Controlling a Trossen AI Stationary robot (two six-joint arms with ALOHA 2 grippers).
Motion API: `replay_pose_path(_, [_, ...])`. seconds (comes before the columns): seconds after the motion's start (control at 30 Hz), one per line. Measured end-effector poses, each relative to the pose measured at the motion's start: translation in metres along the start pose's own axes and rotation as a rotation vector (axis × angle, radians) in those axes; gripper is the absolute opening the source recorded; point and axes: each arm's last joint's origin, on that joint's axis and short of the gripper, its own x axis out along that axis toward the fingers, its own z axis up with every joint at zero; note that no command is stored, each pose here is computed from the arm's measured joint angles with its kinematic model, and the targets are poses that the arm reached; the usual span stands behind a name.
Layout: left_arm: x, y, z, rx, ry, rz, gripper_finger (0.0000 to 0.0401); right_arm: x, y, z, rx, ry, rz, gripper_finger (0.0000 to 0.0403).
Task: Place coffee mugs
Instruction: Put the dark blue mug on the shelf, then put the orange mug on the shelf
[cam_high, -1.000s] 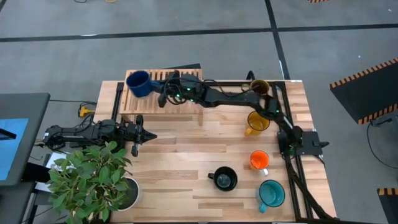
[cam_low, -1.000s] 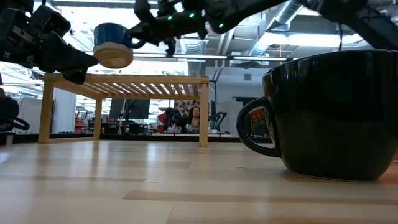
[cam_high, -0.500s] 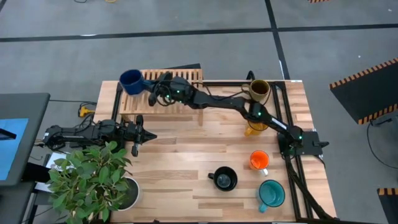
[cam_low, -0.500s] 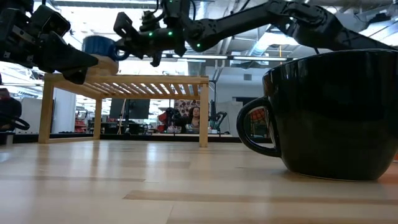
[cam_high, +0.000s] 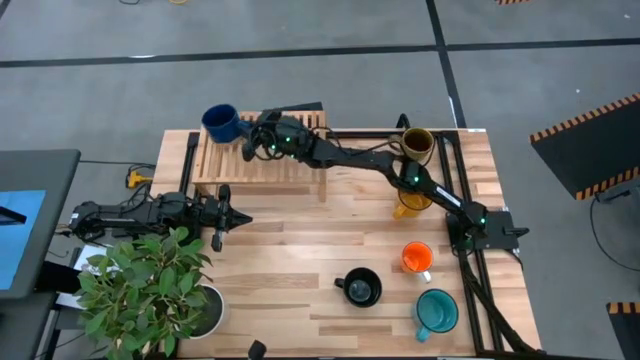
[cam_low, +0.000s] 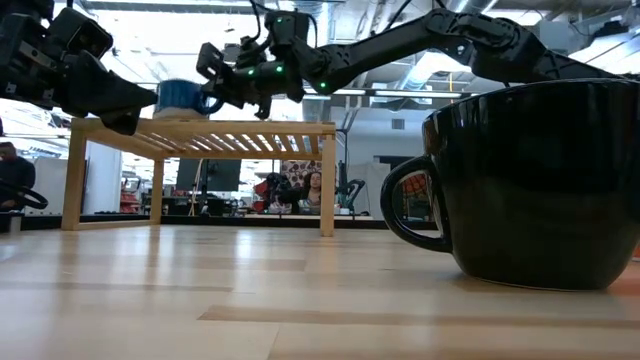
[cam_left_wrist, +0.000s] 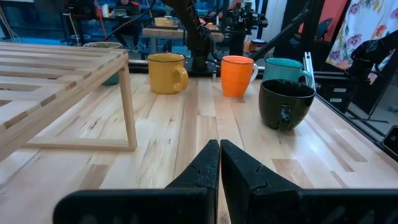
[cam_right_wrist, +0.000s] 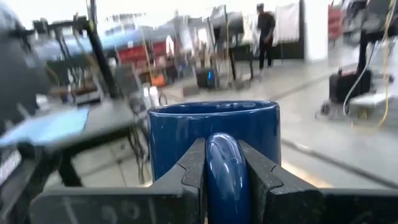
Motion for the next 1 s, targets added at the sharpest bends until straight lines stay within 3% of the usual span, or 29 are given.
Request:
replay_pose_path(0.37, [0.000,0.000,0.000,0.000,0.000,0.000,0.0000,0.002,-0.002,-0.009,-0.003,-0.002,-0.004,0.0083])
replay_pose_path(0.7, [0.000,0.000,0.000,0.000,0.000,0.000,0.0000,0.002,-0.002,-0.016,-0.003,0.074,0.032,0.0288])
replay_pose_path(0.83, [0.000,0.000,0.000,0.000,0.000,0.000,0.0000,-0.003,-0.004,-0.010,-0.044,0.179,0.009,0.0322])
replay_pose_path(1.0, [0.000,0.000,0.000,0.000,0.000,0.000,0.0000,-0.015,-0.007,0.017,-0.124,0.318,0.003,0.0332])
